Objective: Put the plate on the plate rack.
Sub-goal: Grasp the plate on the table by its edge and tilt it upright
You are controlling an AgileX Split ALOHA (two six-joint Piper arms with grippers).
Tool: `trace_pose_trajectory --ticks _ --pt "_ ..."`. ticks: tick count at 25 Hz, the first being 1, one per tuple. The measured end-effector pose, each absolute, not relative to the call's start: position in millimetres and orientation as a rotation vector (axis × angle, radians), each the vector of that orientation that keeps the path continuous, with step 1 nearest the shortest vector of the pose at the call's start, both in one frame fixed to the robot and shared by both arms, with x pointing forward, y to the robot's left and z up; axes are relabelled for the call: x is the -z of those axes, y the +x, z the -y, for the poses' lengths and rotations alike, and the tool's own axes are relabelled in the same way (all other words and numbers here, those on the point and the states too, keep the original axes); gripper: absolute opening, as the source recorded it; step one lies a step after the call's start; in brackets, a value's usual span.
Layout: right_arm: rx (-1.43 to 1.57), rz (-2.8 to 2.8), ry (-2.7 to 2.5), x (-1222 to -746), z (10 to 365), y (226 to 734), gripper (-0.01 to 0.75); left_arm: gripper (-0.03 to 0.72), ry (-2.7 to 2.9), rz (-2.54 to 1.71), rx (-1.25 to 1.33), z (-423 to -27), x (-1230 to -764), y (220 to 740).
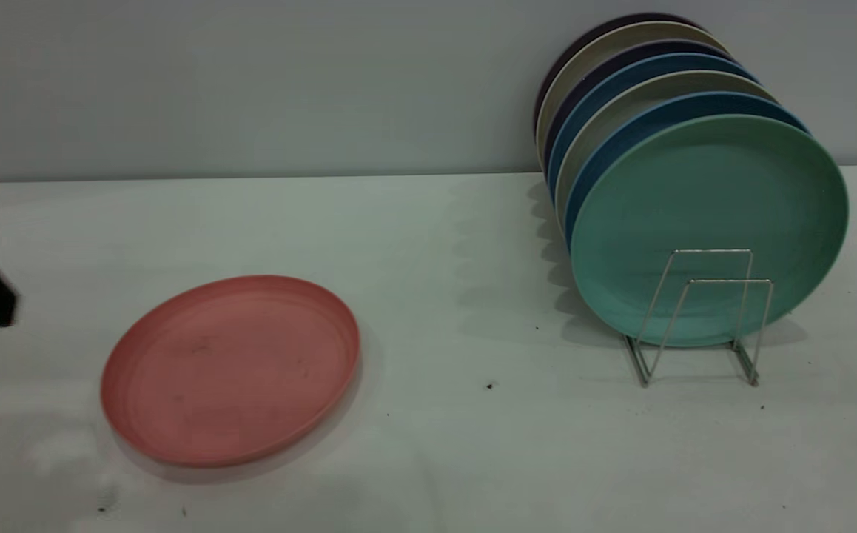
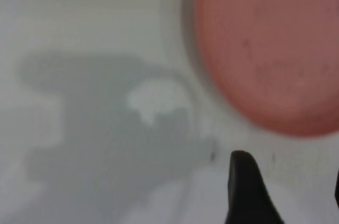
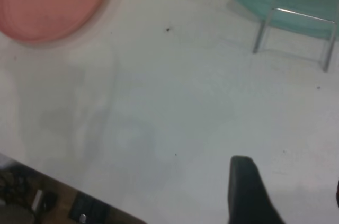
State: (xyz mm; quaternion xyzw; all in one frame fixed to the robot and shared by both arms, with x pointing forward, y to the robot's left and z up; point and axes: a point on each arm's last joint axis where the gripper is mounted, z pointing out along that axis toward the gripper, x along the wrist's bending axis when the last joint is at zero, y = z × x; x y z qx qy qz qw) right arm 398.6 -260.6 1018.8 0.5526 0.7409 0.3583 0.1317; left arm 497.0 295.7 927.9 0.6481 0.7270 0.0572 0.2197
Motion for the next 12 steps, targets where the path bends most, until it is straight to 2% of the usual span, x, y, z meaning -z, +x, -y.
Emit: trace_pose_trajectory --ticks 6,12 --pt "-1.034 -2.148 1.617 -1015.2 260.8 403.7 0.417 0.429 1.754 -2.039 -0.02 -292.1 -876.7 549.3" --pt "-1.034 -2.146 1.615 -1015.3 260.9 403.9 0.417 0.429 1.716 -2.102 0.07 -290.8 -838.3 566.1"
